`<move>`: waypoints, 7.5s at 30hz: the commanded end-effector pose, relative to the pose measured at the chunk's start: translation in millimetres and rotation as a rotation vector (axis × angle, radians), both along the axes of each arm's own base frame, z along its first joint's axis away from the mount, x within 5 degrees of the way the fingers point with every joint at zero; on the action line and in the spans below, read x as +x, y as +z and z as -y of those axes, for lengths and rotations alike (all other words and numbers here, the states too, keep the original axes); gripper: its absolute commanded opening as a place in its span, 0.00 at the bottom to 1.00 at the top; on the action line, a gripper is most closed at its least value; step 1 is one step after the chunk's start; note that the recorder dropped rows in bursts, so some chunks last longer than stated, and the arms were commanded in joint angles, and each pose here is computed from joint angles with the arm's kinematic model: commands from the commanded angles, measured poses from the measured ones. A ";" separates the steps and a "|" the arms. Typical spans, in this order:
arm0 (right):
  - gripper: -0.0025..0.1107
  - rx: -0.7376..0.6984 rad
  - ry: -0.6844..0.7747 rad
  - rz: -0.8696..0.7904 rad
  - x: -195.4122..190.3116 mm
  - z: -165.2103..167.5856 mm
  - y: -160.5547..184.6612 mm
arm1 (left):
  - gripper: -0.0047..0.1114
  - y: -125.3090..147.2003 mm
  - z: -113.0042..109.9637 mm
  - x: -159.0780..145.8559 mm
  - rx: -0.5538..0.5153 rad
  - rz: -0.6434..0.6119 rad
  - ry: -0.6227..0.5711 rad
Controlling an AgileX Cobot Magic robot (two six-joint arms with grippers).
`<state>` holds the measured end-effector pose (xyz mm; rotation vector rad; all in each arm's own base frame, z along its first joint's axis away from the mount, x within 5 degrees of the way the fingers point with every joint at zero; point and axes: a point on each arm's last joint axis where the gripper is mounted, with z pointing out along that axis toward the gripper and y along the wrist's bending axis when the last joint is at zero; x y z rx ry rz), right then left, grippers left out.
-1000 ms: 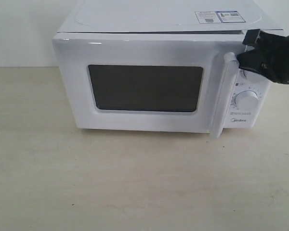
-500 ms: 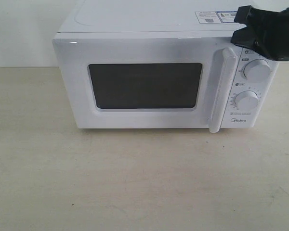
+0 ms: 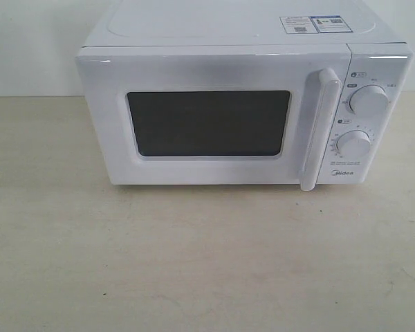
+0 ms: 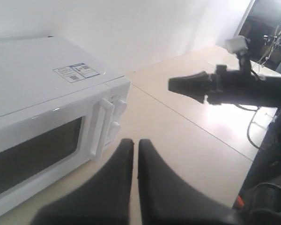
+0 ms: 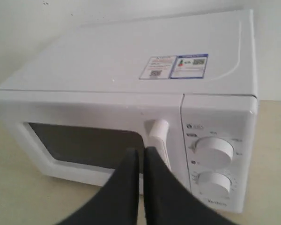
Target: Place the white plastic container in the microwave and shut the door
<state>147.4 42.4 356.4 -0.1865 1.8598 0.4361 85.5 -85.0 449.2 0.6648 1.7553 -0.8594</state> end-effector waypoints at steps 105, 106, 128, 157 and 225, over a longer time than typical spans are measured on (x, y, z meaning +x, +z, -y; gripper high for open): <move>0.02 -0.001 0.002 0.195 -110.3 11.8 -34.4 | 0.08 -268.1 -86.5 -32.3 0.162 0.023 0.979; 0.02 -0.001 0.002 0.195 -110.3 11.8 -34.4 | 0.08 -268.1 -86.5 -32.3 0.162 0.023 0.979; 0.02 0.103 -0.121 0.390 -107.1 21.5 -14.1 | 0.08 -268.1 -86.5 -32.3 0.162 0.023 0.979; 0.02 0.196 -0.270 0.534 -104.4 34.8 2.1 | 0.08 -268.1 -86.5 -32.3 0.162 0.023 0.979; 0.02 -0.037 -0.404 -0.040 -95.6 43.8 -179.9 | 0.08 -268.1 -86.5 -32.3 0.162 0.023 0.979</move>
